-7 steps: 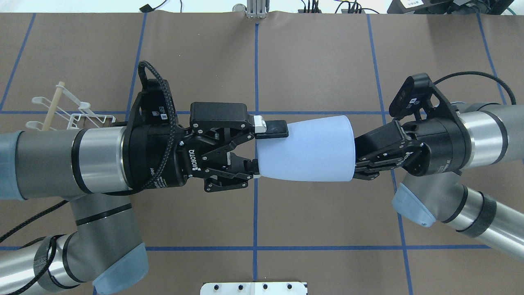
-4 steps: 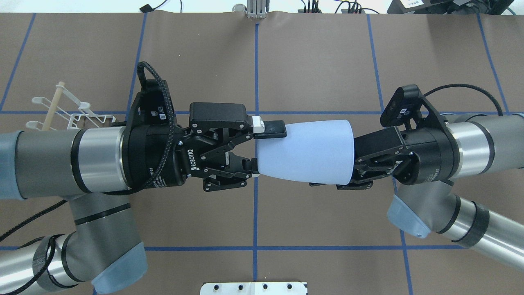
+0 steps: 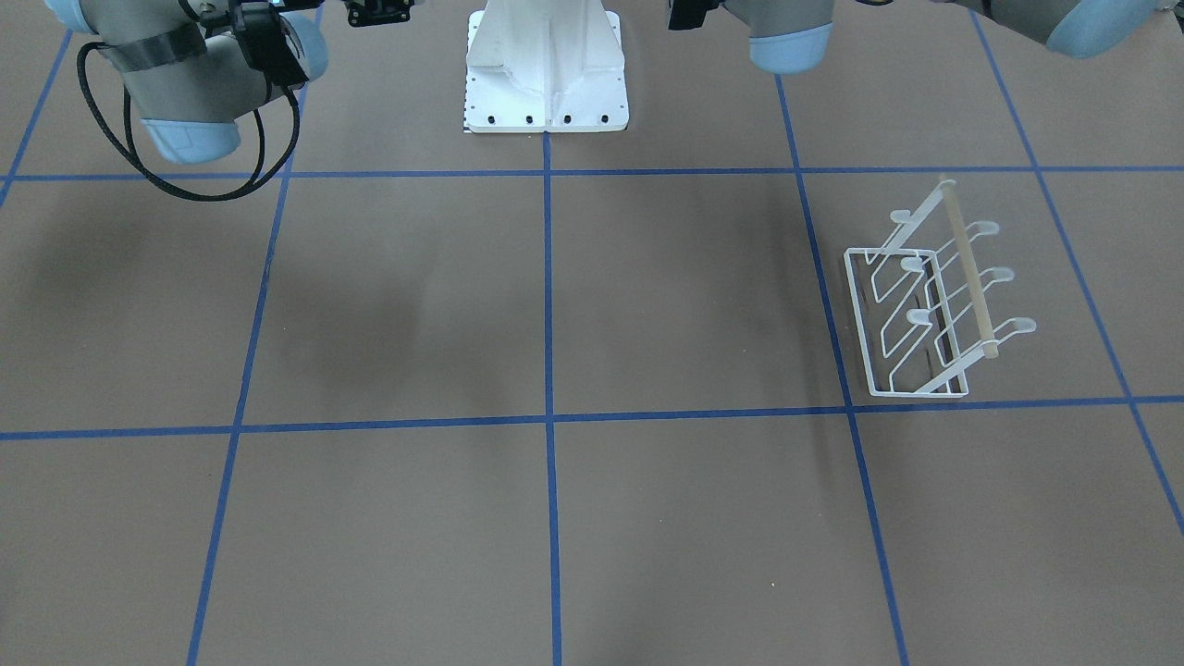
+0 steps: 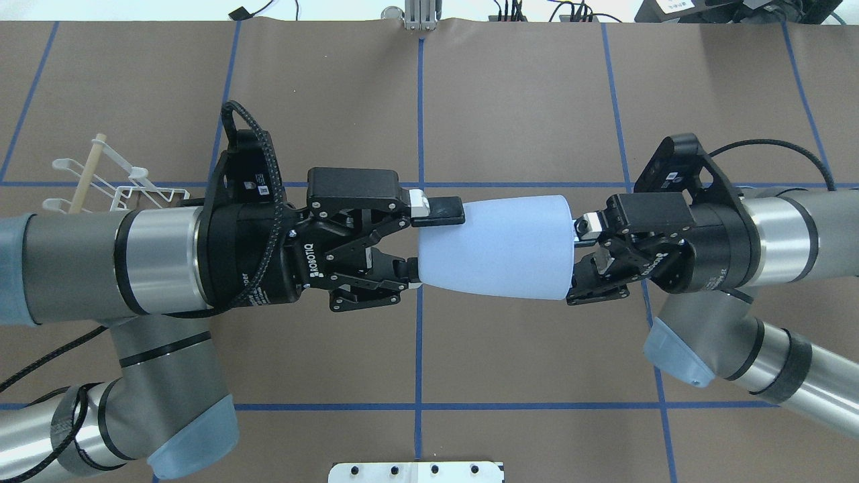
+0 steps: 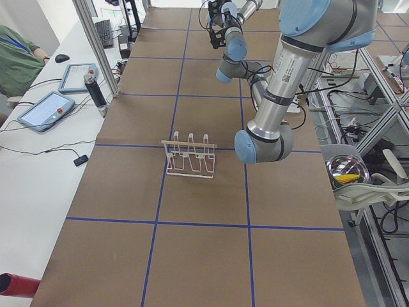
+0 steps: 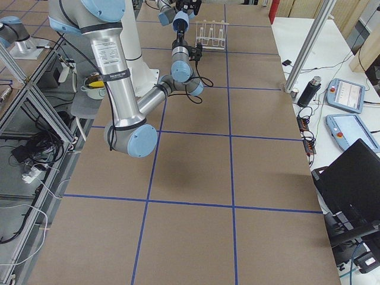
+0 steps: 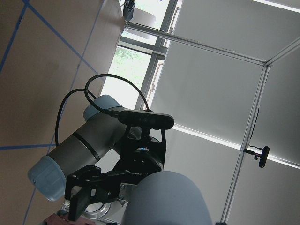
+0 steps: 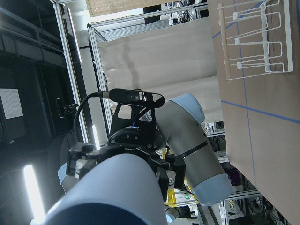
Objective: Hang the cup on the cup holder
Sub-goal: 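Open the right gripper and pull it back from the cup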
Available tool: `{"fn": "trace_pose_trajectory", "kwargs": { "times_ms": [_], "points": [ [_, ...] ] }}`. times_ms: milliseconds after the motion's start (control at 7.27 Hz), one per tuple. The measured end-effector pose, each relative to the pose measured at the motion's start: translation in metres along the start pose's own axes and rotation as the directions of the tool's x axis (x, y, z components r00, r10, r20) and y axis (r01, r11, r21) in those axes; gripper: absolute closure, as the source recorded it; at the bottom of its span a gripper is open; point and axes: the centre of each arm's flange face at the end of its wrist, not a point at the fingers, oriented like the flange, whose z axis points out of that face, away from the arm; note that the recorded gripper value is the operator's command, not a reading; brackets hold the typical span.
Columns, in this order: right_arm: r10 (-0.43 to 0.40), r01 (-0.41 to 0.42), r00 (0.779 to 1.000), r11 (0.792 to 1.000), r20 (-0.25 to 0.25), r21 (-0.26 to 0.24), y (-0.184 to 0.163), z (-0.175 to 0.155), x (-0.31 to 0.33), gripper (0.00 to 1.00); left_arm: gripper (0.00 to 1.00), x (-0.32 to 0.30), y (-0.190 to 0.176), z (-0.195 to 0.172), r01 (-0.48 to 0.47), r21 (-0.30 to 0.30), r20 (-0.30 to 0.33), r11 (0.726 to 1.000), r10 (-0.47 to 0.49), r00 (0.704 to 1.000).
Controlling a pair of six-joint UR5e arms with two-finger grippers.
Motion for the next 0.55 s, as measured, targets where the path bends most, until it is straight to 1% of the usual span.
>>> {"fn": "trace_pose_trajectory", "kwargs": {
  "times_ms": [138,275,412,550],
  "points": [
    [-0.019,0.02,1.0,0.999,-0.024,0.041,-0.01,-0.019,0.0,0.0,1.0,0.0,-0.001,-0.001,-0.006,0.003,0.001,1.0,0.006,1.0],
    [-0.042,0.047,0.997,0.995,-0.062,0.086,-0.024,-0.04,0.002,0.0,1.0,0.001,-0.005,-0.004,-0.015,0.015,0.004,1.0,0.015,1.0],
    [-0.069,0.084,0.991,0.988,-0.119,0.127,-0.044,-0.067,0.0,0.0,1.0,0.003,-0.016,-0.01,-0.038,0.048,0.021,0.998,0.037,0.999],
    [-0.108,0.14,0.975,0.977,-0.194,0.163,-0.066,-0.099,-0.009,0.0,1.0,0.008,-0.029,-0.017,-0.084,0.097,0.064,0.992,0.078,0.995]
  ]
}}
